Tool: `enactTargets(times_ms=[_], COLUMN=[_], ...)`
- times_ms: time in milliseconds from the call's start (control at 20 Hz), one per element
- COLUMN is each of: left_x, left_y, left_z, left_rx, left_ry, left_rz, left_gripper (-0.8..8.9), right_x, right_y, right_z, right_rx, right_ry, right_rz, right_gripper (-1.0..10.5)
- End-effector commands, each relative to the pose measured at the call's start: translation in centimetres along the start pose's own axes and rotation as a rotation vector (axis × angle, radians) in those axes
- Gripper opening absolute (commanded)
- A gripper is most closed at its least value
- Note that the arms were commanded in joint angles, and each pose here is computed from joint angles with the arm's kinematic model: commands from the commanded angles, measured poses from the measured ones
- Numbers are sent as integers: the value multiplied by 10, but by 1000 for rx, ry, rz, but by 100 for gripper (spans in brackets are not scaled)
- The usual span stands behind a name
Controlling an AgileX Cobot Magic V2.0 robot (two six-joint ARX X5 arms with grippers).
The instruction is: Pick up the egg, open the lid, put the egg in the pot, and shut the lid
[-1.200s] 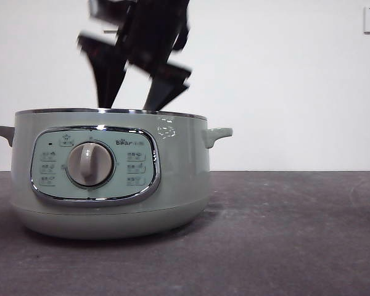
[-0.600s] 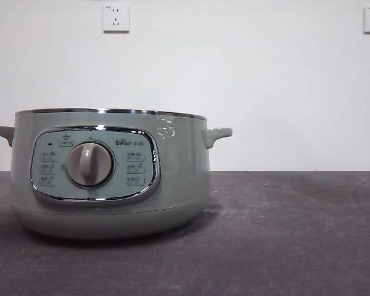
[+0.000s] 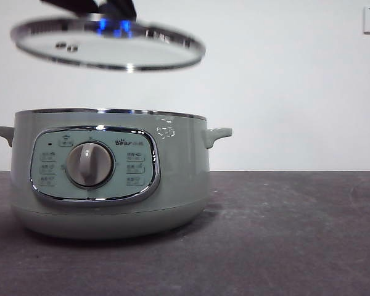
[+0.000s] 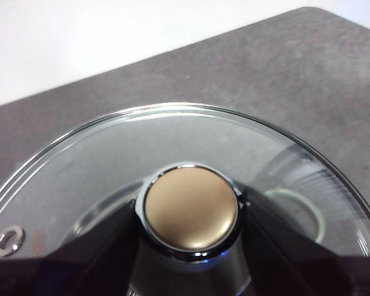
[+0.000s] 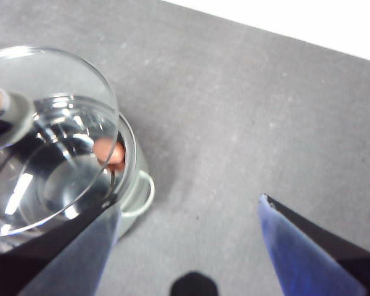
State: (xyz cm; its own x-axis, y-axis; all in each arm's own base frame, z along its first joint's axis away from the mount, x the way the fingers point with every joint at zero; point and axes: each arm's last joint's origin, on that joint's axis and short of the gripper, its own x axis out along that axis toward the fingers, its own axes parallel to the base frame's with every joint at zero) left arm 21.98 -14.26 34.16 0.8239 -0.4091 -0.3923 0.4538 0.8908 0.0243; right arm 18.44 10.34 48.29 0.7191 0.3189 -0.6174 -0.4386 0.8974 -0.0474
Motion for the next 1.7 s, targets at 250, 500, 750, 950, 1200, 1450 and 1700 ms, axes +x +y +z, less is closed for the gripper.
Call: enactTargets(times_ms=[250,500,750,950,1200,1450,1700], left_x=[12,20,40,40,40,39,39], left_y=[0,-1,-3,-4,-7,-6,-6], left_z=[-23,-30,-41,-42,-48,-53,-52], left_rx=[-70,-74,-71,-89,-95,-88,-90], left_ry=[-98,-89,-26,-12,45,97,89], left_rz=[32,33,35,32,28,37,36], left_gripper=[-9,-9,-9,-9,-9,0,341], right_x=[0,0,0,0,0,0,0], right_y=[0,0,0,0,0,0,0], right_z=[-2,-2,-2,-2,-2,-2,-2], right_rx=[23,28,29,29,29,29,30], right_ry=[27,26,27,27,26,26,26], right_rz=[-5,-5,-5,-5,-5,-4,-4], right_gripper=[378,378,377,377,378,377,377])
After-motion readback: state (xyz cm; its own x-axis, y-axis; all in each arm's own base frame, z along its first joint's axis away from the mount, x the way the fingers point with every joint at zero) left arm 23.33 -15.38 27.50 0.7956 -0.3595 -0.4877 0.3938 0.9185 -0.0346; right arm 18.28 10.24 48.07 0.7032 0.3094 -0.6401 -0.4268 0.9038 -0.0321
